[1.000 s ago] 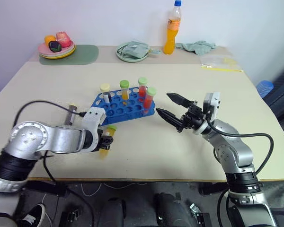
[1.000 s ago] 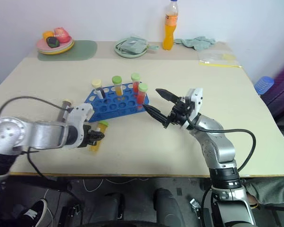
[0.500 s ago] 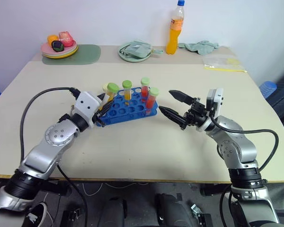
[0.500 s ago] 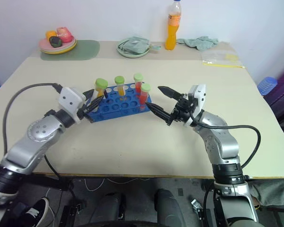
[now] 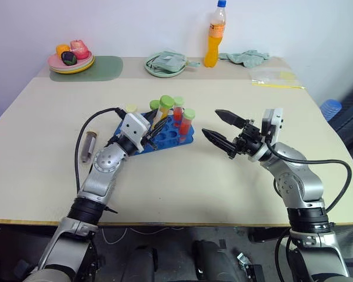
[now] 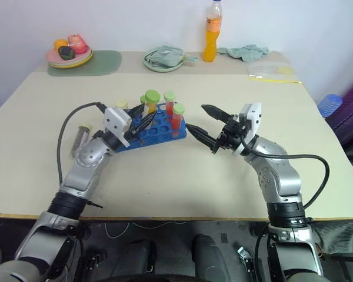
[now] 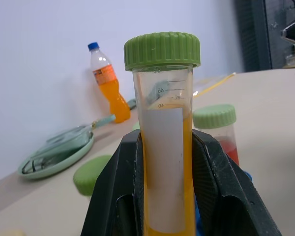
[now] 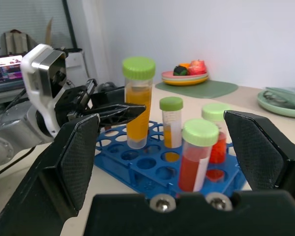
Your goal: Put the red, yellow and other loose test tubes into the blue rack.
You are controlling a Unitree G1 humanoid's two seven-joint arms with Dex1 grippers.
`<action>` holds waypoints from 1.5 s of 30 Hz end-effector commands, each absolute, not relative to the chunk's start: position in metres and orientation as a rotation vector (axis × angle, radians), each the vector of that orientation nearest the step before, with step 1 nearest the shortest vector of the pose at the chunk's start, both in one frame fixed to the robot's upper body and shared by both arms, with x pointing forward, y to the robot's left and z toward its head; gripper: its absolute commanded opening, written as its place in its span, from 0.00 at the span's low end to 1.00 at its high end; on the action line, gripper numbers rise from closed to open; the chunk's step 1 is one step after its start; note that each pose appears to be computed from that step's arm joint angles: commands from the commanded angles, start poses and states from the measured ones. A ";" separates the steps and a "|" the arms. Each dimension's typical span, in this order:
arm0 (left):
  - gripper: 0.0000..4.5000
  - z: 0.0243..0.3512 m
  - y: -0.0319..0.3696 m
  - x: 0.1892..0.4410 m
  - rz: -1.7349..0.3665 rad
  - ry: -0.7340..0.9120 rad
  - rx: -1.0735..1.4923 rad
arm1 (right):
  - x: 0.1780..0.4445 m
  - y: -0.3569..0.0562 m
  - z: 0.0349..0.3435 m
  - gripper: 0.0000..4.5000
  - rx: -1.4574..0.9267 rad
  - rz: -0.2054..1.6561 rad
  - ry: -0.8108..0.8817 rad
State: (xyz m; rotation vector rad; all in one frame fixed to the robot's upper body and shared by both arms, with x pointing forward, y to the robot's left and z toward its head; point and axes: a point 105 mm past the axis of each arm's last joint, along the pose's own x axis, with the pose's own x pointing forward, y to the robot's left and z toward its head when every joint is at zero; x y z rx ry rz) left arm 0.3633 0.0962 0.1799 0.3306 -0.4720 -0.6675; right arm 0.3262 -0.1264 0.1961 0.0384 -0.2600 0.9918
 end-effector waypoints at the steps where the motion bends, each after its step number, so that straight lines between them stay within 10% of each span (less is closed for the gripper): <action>1: 0.18 0.187 0.099 0.367 -0.640 -0.507 0.311 | 0.322 -0.132 0.210 1.00 0.010 0.980 -0.314; 40: 0.18 0.144 0.109 0.372 -0.594 -0.374 0.020 | 0.327 -0.150 0.218 1.00 -0.058 0.910 -0.326; 45: 0.83 0.154 0.108 0.365 -0.650 -0.410 0.027 | 0.328 -0.148 0.217 1.00 -0.056 0.915 -0.326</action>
